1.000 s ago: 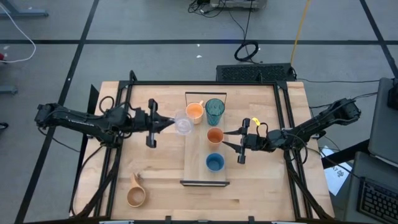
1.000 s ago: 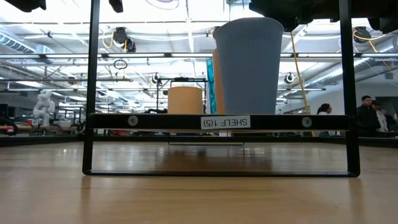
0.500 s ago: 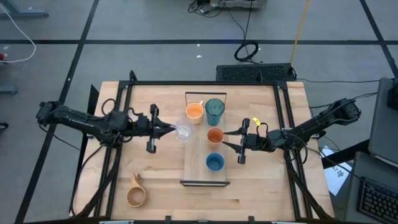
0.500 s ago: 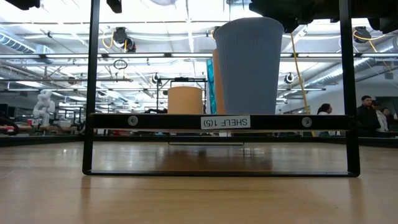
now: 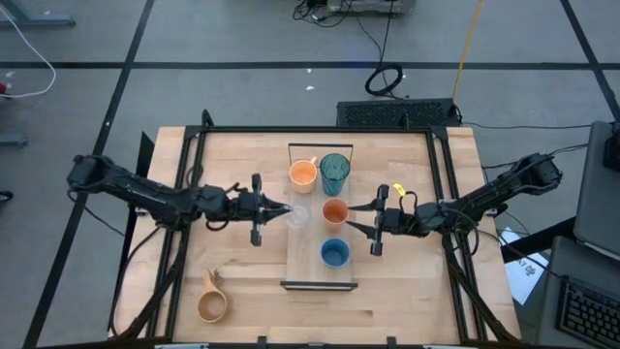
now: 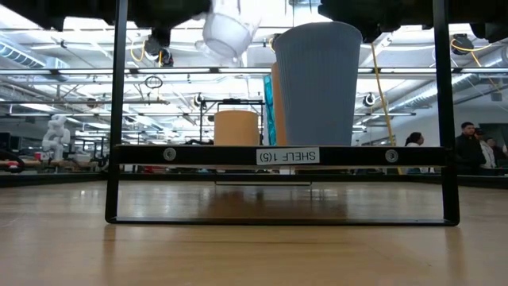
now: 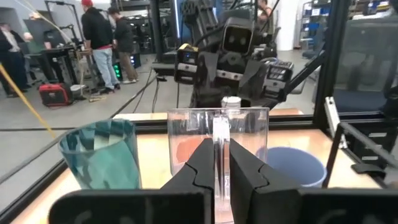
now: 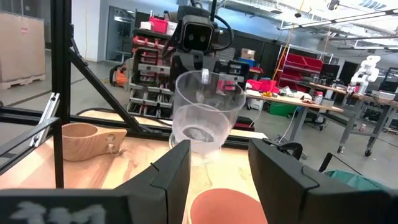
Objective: Stack small to large cups/mugs on shelf
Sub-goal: Put the transparent mug on the shelf
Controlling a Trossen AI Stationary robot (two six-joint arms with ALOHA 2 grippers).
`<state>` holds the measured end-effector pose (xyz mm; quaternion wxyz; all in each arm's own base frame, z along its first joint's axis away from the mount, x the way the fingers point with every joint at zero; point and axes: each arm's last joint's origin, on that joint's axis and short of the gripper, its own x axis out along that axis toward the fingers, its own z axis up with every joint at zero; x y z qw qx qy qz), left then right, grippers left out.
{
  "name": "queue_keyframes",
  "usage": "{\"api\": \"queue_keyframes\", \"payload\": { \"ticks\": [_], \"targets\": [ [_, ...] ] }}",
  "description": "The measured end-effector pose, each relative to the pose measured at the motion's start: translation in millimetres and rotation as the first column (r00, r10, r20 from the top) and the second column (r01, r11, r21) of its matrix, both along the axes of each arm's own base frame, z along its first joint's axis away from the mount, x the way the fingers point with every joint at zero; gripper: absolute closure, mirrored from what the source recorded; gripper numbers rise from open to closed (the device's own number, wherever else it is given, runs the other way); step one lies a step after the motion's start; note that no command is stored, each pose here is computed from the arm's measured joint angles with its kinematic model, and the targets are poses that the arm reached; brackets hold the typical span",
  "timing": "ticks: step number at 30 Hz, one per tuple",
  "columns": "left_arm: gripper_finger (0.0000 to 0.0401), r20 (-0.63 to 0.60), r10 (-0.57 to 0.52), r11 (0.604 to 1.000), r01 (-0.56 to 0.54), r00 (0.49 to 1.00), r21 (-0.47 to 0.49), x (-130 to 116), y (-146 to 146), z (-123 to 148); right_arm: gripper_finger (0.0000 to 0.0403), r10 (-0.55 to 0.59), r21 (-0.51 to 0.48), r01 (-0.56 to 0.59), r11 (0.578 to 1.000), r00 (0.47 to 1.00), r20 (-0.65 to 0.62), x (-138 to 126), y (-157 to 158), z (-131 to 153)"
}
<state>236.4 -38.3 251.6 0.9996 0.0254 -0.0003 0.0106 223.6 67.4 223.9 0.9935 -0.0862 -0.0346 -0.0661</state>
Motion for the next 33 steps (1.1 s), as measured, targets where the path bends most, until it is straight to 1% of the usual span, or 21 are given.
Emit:
{"api": "queue_keyframes", "payload": {
  "ticks": [3, 8, 10, 14, 22, 26, 33],
  "targets": [
    [0.0386, 0.039, 0.028, 1.000, -0.027, 0.999, -0.009, -5, 1, -15, 0.0251, 0.007, -0.005, -0.007, 1.000, 1.000, -0.015, 0, 1, -1],
    [0.0382, 0.147, 0.057, 0.997, -0.050, 0.988, -0.052, -26, 7, -39, 0.0251, 0.009, -0.006, -0.010, 1.000, 1.000, -0.016, 0, 2, -2],
    [0.0382, 0.153, 0.075, 0.996, -0.067, 0.985, -0.059, -31, 8, -46, 0.0251, 0.009, -0.008, -0.009, 1.000, 1.000, -0.015, 0, 2, -1],
    [0.0386, 0.129, 0.077, 0.997, -0.075, 0.989, -0.021, -36, 9, -54, 0.0251, 0.009, -0.008, -0.009, 1.000, 1.000, -0.015, 0, 2, -1],
    [0.0380, 0.074, 0.088, 0.996, -0.089, 0.993, 0.005, -26, 8, -71, 0.0251, 0.008, -0.015, -0.008, 1.000, 1.000, -0.016, 0, 2, -1],
    [0.0386, 0.099, 0.094, 0.995, -0.096, 0.991, 0.013, -19, 7, -79, 0.0251, 0.008, -0.018, -0.008, 1.000, 1.000, -0.016, 0, 2, -2],
    [0.0378, 0.078, 0.119, 0.993, -0.119, 0.990, -0.001, -11, 11, -97, 0.0251, 0.008, -0.018, -0.008, 1.000, 1.000, -0.016, 0, 2, -2]
  ]
}}
